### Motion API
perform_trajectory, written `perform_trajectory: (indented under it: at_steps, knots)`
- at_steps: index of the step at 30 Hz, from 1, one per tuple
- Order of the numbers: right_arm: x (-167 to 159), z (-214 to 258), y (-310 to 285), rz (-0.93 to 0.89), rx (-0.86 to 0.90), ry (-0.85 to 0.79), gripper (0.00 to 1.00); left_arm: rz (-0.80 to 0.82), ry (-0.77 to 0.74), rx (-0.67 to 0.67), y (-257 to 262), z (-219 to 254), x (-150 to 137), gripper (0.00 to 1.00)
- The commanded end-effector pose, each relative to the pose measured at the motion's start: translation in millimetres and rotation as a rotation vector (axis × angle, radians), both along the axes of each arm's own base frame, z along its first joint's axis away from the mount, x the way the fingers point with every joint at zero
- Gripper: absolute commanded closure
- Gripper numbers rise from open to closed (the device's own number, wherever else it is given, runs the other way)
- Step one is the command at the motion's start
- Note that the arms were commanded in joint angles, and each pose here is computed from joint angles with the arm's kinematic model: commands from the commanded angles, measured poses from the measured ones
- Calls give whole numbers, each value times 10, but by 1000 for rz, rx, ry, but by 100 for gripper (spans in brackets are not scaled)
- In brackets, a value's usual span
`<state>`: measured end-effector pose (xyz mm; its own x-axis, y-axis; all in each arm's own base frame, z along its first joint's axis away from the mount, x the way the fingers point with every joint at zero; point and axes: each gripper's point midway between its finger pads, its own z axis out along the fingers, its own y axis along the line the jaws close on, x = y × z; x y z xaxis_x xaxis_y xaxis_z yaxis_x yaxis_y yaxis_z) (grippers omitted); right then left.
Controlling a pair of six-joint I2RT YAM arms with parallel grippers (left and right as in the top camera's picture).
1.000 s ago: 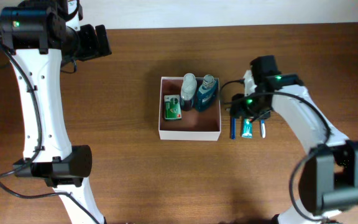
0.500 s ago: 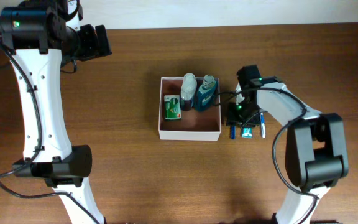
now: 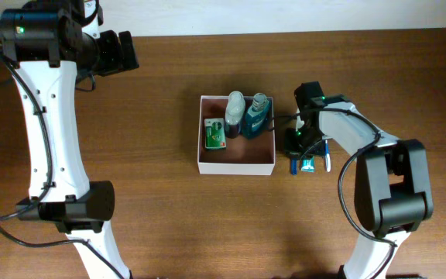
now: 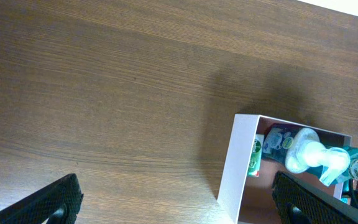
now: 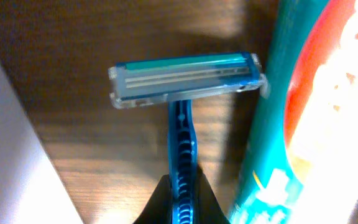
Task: Pack container
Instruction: 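Carry the blue razor into the box and release it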
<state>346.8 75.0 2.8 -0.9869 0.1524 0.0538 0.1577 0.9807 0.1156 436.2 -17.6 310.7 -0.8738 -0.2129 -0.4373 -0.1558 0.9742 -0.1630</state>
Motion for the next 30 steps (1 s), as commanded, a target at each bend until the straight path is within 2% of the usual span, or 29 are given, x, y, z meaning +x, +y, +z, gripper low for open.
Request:
perform_trajectory:
  at_steps: [1, 4, 6, 12, 16, 20, 23, 30]
  knots:
    - [138, 461, -13, -1, -15, -119, 96, -10, -43, 3, 10, 154, -50, 1]
    - [158, 1108, 45, 14, 14, -246, 96, -10, -43, 3, 10, 154, -50, 1]
    - [120, 1446, 181, 86, 63, -322, 96, -10, -43, 3, 10, 154, -50, 1]
    - [-235, 2035, 814, 501, 165, -497, 96, -10, -43, 3, 10, 154, -50, 0]
    - [-450, 2045, 1273, 913, 145, -569, 96, -10, -43, 3, 10, 154, -50, 1]
    - [-294, 1923, 1503, 1168, 20, -650, 96, -10, -43, 3, 10, 154, -50, 1]
    - [-150, 1782, 1604, 1236, 5, -668, 96, -10, -43, 3, 10, 154, -50, 1]
    - [29, 1185, 1608, 1323, -10, -550, 96, -10, -43, 3, 10, 154, -50, 1]
